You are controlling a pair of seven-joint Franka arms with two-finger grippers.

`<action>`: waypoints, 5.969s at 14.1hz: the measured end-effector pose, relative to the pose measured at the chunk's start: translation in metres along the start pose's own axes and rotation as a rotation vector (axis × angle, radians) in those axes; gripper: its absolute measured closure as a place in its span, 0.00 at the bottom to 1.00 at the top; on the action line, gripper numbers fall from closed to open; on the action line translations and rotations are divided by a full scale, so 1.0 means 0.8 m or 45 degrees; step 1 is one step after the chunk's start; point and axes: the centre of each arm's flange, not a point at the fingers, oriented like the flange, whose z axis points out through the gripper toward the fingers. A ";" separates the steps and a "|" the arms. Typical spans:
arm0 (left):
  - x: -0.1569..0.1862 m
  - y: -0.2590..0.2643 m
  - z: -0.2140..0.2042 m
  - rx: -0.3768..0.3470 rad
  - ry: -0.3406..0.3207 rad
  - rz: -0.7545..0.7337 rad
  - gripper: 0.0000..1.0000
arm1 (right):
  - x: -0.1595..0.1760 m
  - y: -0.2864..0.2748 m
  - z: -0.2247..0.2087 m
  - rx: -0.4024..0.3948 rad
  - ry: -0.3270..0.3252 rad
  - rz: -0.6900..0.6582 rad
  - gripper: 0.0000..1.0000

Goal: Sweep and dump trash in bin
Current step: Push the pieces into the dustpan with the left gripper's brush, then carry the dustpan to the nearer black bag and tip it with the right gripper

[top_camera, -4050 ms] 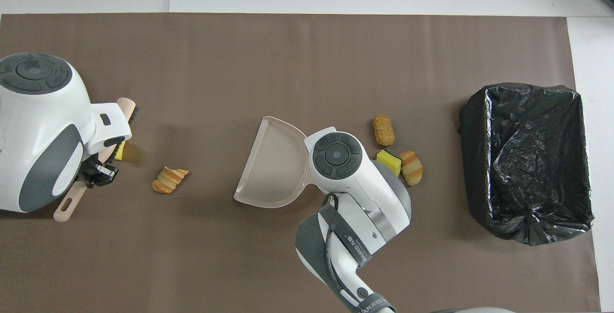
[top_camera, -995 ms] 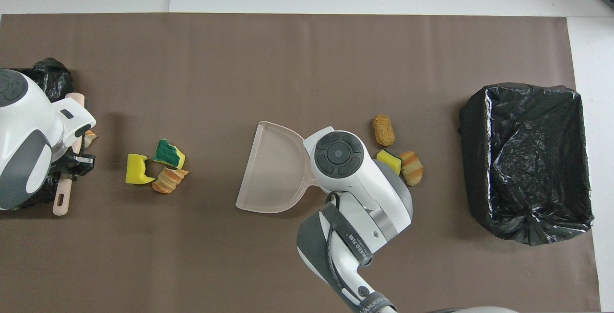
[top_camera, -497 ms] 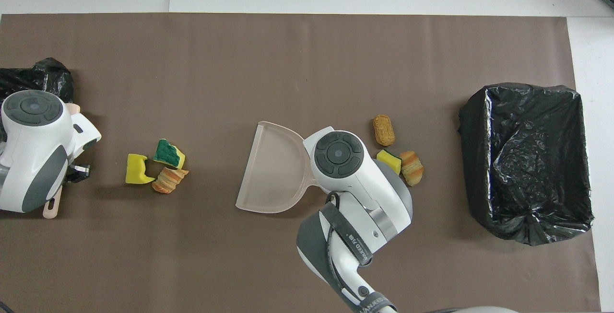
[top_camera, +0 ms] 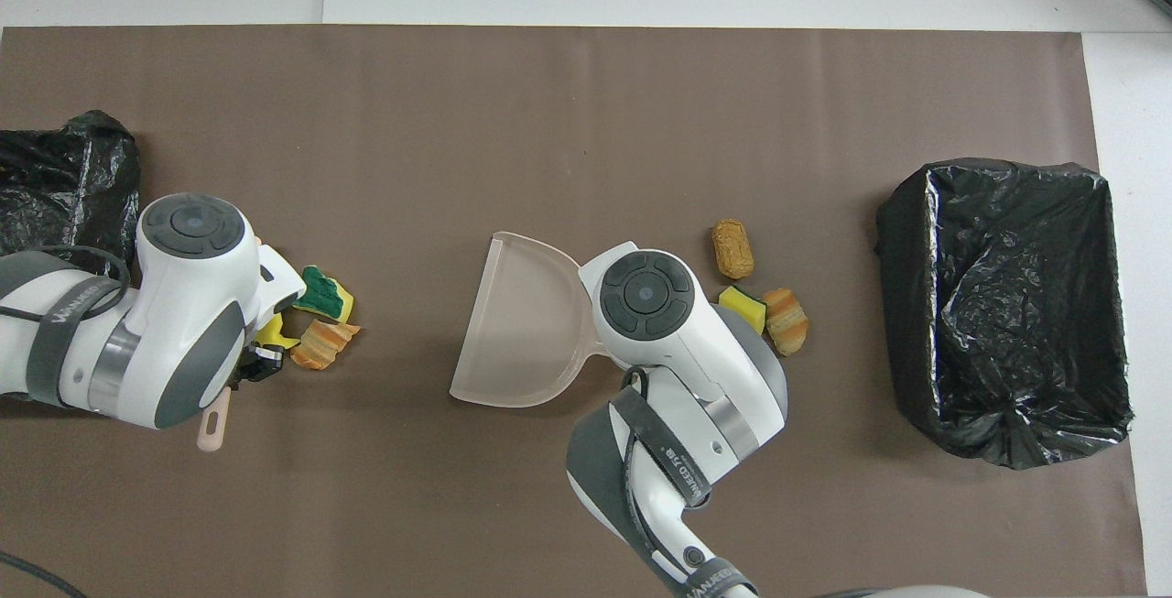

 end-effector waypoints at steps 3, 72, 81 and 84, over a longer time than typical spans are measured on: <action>-0.021 0.053 -0.039 -0.137 -0.007 -0.031 0.74 | 0.000 0.000 0.000 0.000 0.000 0.000 0.67; -0.330 0.324 0.007 -0.495 0.102 -0.095 0.74 | -0.771 0.177 -0.184 -0.165 -0.423 0.117 0.67; -0.298 0.311 -0.011 -0.526 0.093 0.026 0.24 | -0.742 0.190 -0.171 -0.203 -0.672 -0.070 0.67; -0.247 0.279 -0.082 -0.503 0.169 0.022 0.00 | -0.719 0.194 -0.175 -0.220 -0.713 -0.128 0.67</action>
